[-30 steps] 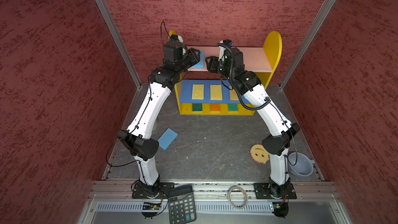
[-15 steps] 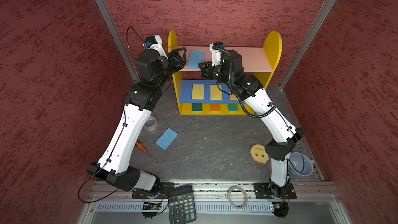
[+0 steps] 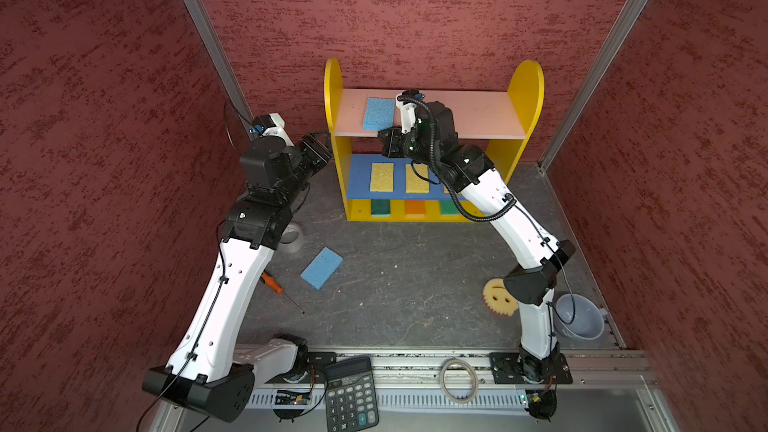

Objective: Place and organize the cleaning sponges onto the shelf
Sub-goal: 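Open both grippers and withdraw the left gripper toward the table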

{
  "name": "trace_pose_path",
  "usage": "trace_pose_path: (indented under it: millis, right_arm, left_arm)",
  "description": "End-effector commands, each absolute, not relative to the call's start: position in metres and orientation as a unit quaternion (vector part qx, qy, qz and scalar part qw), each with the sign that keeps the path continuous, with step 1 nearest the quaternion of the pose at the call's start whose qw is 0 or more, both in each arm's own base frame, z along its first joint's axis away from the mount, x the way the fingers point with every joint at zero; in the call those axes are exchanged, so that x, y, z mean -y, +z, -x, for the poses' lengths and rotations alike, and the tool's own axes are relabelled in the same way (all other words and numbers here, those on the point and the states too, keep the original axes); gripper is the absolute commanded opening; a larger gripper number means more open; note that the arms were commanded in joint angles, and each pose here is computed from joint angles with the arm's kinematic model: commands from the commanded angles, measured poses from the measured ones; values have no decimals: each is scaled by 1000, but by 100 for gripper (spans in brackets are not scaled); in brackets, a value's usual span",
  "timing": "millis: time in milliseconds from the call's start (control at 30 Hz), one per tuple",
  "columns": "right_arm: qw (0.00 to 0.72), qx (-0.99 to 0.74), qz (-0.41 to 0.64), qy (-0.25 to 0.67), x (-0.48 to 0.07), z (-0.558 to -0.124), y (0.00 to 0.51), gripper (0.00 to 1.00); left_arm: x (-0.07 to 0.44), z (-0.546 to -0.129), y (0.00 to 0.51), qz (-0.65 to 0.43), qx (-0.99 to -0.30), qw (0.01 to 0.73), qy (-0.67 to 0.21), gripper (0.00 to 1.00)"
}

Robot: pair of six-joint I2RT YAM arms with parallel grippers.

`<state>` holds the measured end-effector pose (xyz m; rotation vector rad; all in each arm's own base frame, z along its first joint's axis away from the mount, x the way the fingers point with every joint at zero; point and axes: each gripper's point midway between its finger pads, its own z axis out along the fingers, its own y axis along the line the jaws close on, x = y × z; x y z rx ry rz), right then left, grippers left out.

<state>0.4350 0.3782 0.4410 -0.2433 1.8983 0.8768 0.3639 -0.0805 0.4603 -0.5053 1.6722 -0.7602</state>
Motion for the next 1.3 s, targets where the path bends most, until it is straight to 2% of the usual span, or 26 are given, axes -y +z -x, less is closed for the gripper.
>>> trace_pose_path:
  millis: [0,167,467,733,1033,1267]
  right_arm:
    - [506,-780,84,359,-375,-445,442,0]
    - [510,-781,73,352,-372,-455,438,0]
    - [505,-786,68,349,-369,-463,432,0]
    - [490,-778,97,382,-379,-448,438,0]
    - [526,-740,127,400,-371,-400,456,0]
    - [528,-746,113,390,-349,-377,421,0]
  left_arm:
    - [77,-360,448,219,-722,569,-328,53]
    - [70,-364,421,240,-736,539,-331,54]
    - [65,-367,404,254,-741,522,-338,54]
    - [50,-360,379,273,-758,504,-311,55]
    - [-3,-341,297,343,-807,434,-210,59]
    - [-32,-326,229,397,-834,352,-154,62]
